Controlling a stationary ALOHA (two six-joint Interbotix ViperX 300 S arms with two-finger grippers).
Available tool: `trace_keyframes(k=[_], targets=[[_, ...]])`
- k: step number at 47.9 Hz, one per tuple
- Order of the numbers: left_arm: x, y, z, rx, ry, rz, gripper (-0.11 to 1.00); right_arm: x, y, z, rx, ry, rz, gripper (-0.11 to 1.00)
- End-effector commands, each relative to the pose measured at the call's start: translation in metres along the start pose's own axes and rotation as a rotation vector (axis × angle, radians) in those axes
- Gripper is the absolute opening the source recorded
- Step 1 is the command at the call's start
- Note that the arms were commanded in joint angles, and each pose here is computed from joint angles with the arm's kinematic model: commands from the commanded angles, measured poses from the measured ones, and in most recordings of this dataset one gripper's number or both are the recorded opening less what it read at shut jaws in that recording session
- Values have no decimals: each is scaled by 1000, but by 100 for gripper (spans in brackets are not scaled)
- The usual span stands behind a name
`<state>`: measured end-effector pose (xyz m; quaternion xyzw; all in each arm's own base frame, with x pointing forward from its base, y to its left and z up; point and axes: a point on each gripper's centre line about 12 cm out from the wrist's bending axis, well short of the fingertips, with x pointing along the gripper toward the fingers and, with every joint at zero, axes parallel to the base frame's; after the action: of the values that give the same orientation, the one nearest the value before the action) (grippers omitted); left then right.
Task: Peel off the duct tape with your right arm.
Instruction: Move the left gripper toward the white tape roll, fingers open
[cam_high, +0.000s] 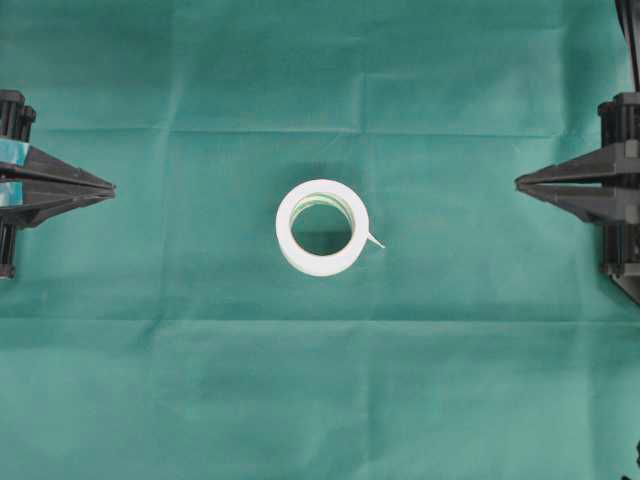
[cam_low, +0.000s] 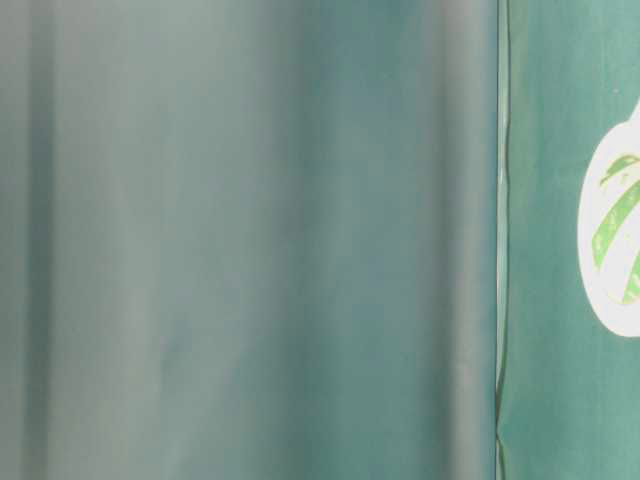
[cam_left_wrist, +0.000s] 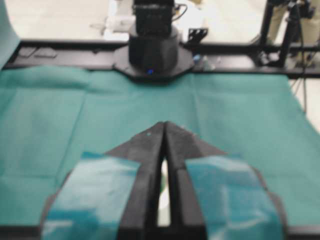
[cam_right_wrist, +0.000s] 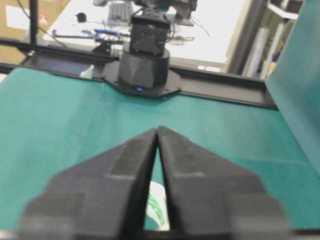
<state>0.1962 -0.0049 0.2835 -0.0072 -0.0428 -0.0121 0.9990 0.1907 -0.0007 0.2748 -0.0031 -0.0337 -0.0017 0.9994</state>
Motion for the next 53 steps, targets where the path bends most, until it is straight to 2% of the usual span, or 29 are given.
trace_keyframes(k=[1,7,13,16,18,28,39,53], targets=[[2,-2,5,-1,-29,-10,12,1,0,7,1,-25,-2,-1],[2,-3,5,5,-43,-13,44,1,0,7,1,-25,-1,20],[2,-2,4,3,-41,-11,81,1,0,6,3,-21,-2,57],[2,-2,4,3,-41,-11,92,1,0,6,3,-23,-2,74],[2,-2,5,2,-41,-11,93,1,0,6,3,-21,-2,78],[13,-2,4,4,-38,-11,93,3,0,8,3,-29,-2,77],[43,-1,8,7,-38,-1,93,6,0,6,1,-26,-2,77],[88,-1,7,9,11,0,93,6,0,4,2,-26,-1,77]])
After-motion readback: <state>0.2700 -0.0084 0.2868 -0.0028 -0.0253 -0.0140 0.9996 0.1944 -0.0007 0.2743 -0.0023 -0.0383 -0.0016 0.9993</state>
